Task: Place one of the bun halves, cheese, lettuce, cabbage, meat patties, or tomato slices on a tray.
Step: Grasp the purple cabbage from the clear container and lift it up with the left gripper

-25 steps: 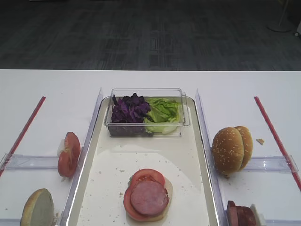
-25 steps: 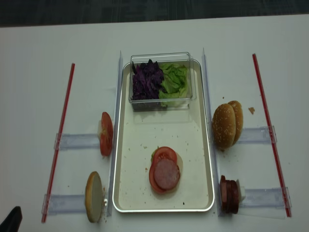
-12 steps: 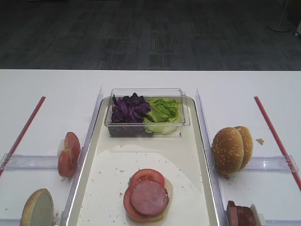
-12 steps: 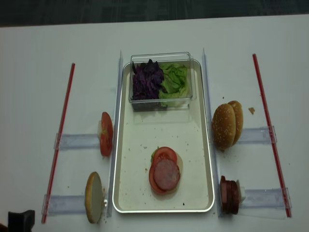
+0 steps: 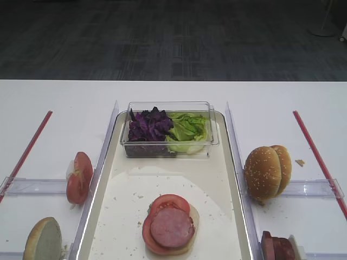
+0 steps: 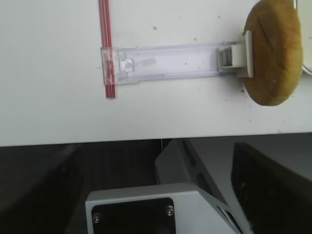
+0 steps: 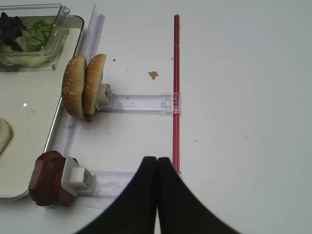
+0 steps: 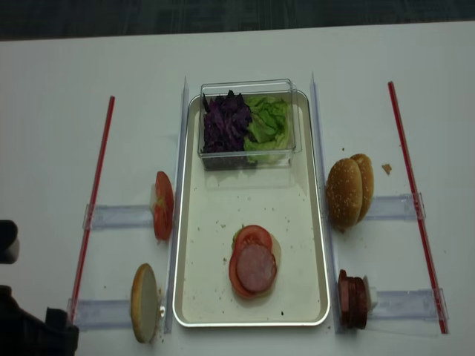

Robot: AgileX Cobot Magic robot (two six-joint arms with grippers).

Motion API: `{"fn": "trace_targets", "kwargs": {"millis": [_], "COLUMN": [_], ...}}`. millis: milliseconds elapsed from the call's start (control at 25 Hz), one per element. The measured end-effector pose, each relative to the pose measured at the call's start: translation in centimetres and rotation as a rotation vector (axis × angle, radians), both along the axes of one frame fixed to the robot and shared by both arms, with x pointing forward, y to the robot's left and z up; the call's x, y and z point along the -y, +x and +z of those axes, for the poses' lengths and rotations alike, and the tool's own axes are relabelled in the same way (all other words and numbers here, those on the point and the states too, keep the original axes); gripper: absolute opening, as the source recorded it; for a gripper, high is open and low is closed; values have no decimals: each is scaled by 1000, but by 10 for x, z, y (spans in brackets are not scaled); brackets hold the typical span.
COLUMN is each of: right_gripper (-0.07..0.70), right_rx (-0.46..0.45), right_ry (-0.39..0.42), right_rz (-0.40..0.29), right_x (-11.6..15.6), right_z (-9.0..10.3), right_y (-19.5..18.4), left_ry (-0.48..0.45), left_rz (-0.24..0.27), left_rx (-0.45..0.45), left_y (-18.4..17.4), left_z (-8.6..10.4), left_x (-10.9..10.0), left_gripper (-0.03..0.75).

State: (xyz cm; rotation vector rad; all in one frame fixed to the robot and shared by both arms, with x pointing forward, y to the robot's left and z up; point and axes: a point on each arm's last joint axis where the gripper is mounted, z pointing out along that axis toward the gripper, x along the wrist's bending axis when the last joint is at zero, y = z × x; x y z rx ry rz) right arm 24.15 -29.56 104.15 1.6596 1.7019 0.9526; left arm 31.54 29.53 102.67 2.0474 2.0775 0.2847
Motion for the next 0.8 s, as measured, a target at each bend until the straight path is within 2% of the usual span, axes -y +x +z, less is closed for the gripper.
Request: {"fn": "trace_targets", "kwargs": {"millis": [240, 440, 800], "right_gripper": [364, 364, 364], "right_rx": [0, 0, 0], "right_ry": [0, 0, 0], "right_rz": [0, 0, 0], "right_x": [0, 0, 0], "right_z": [0, 0, 0], "right_y": [0, 0, 0], "left_ry": [12, 30, 51], "left_rz": [-17, -23, 0], "left_rx": [-74, -100, -123], "left_y": [11, 17, 60], "left_z": [-6, -7, 14], "left_x": [1, 0, 3], "left_gripper": [565, 565, 565]}}
